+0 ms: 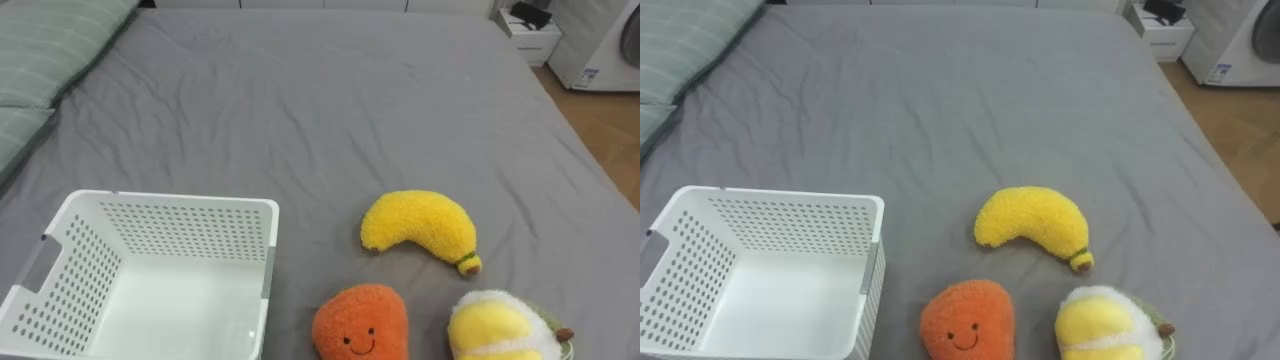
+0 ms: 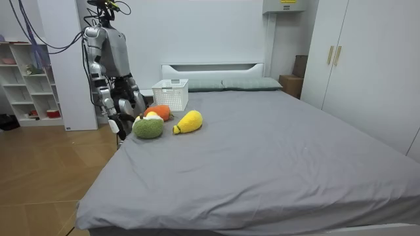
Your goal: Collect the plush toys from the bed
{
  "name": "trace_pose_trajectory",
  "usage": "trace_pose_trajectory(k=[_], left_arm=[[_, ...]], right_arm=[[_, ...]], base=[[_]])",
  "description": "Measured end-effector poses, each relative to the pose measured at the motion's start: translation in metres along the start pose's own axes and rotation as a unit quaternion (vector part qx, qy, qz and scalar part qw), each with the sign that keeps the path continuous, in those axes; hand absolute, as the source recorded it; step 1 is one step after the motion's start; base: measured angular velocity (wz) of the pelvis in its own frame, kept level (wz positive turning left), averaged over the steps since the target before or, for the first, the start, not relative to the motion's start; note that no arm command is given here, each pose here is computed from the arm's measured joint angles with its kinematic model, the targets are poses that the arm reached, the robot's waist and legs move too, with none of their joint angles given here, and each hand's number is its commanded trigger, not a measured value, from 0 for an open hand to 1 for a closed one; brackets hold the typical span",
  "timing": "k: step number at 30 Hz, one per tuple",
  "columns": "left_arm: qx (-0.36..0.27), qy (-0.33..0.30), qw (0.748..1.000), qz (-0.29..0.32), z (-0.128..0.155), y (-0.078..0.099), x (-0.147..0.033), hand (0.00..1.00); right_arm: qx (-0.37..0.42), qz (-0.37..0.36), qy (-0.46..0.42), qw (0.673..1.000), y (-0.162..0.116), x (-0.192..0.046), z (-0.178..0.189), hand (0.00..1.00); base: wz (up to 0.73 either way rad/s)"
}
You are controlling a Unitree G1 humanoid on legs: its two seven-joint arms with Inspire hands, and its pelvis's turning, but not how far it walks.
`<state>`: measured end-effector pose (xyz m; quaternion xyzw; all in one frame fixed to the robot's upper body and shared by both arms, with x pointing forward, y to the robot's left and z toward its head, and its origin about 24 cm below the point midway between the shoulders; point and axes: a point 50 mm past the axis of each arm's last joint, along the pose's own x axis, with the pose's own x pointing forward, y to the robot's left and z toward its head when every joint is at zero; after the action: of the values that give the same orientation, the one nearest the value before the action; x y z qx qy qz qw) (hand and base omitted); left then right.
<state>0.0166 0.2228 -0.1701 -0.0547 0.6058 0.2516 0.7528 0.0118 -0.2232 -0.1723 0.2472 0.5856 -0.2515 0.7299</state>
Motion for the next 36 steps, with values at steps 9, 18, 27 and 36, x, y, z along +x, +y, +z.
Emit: trace_pose_trajectory(k=[9,18,27,36], left_arm=[[0.01,0.004,1.0,0.022,-0.002,0.002,0.0,0.0],[0.008,0.008,1.0,0.025,-0.003,0.003,0.0,0.0],[-0.007,0.022,0.999,0.038,-0.01,0.014,-0.001,0.0],[-0.009,0.023,0.997,0.069,-0.008,0.036,0.0,0.0]], right_arm=[[0.002,-0.002,0.009,1.0,0.0,0.001,-0.001,0.0],[0.021,-0.009,0.012,1.0,-0.004,0.0,-0.002,0.0],[0.155,-0.077,0.008,0.985,-0.034,-0.008,-0.014,0.0],[0.146,-0.135,-0.072,0.977,-0.047,-0.013,0.038,0.0]], base=[[-0.02],[0.0],[0.0],[-0.09]])
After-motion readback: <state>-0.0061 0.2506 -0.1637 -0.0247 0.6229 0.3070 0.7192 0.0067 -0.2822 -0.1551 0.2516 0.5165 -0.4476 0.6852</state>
